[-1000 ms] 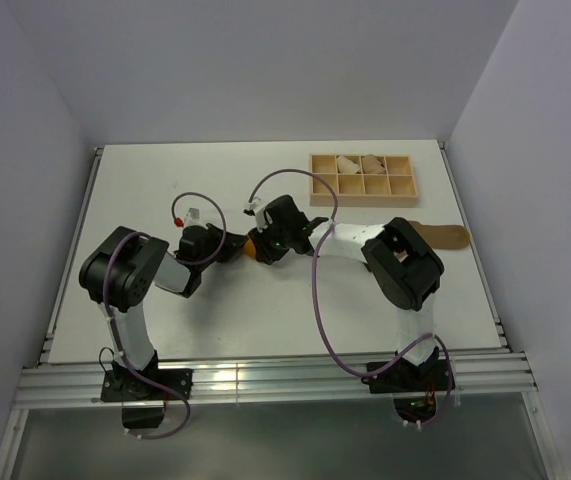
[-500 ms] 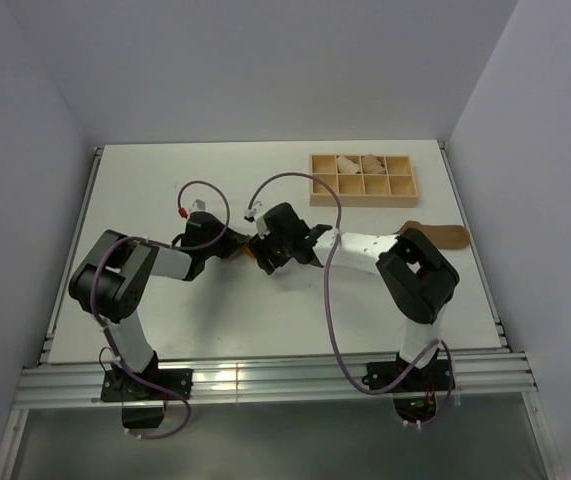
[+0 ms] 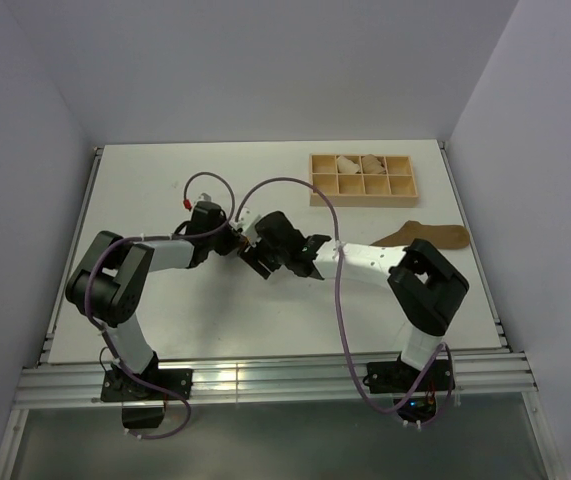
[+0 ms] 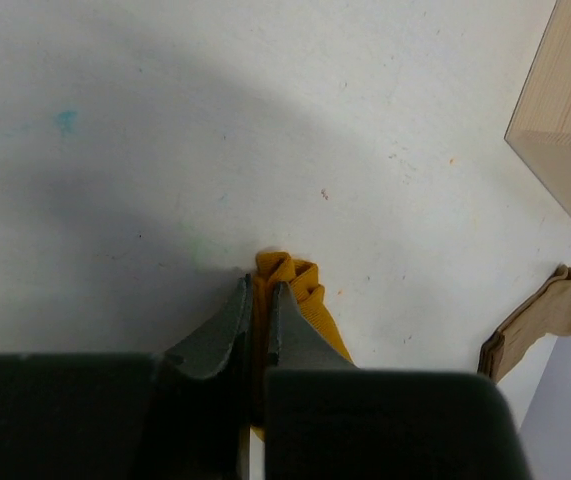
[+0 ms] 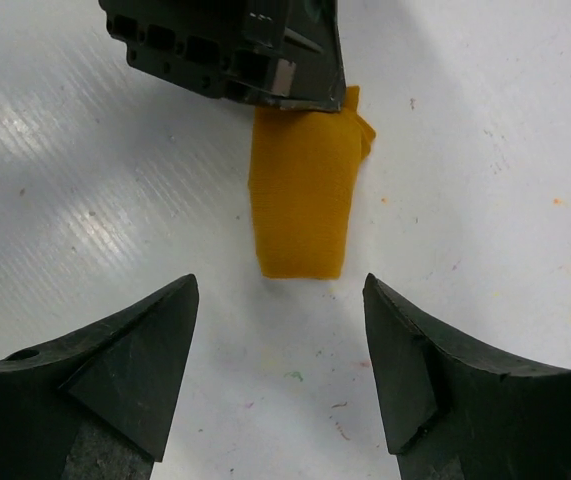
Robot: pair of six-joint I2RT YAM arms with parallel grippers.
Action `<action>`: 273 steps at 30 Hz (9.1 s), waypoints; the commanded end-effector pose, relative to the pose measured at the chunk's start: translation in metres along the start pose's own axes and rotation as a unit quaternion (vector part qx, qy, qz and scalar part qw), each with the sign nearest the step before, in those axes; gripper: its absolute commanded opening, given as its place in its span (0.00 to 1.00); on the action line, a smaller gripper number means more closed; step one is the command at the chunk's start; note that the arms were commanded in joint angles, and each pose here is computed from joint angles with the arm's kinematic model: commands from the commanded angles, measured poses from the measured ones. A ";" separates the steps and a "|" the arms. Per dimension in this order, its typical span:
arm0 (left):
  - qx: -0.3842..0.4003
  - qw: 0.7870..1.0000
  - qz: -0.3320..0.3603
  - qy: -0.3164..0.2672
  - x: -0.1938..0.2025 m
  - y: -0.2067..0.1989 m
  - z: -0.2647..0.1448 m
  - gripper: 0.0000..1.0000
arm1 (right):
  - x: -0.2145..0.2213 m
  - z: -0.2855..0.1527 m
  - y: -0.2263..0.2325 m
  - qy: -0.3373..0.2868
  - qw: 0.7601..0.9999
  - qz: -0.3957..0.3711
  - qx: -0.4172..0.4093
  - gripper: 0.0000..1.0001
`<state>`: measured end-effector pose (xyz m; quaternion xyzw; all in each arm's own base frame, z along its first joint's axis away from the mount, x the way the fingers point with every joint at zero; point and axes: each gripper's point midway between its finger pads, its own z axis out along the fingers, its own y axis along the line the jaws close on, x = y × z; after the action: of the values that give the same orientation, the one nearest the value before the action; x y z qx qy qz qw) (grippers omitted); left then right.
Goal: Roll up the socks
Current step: Pick up the sock at the center of the board, then place the sock in the storage box.
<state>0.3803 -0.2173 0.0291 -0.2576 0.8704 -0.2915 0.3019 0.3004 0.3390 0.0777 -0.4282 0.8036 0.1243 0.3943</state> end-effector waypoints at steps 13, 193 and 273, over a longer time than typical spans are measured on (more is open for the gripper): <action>-0.069 0.997 0.034 0.031 0.012 0.026 -0.004 0.00 | -0.026 0.028 0.004 -0.041 0.991 -0.107 0.069 0.74; 0.039 0.983 0.101 -0.145 -0.143 -0.015 -0.182 0.86 | 0.031 0.010 -0.290 0.089 0.985 0.124 0.081 0.52; 0.021 0.984 0.120 -0.132 -0.131 -0.011 -0.176 0.84 | 0.088 0.028 -0.254 0.188 0.955 0.222 0.051 0.15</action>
<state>0.3507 -0.0804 0.1796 -0.1965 0.8518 -0.2312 0.4270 0.5146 0.1494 0.0744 -0.2464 0.9183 0.0683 0.3021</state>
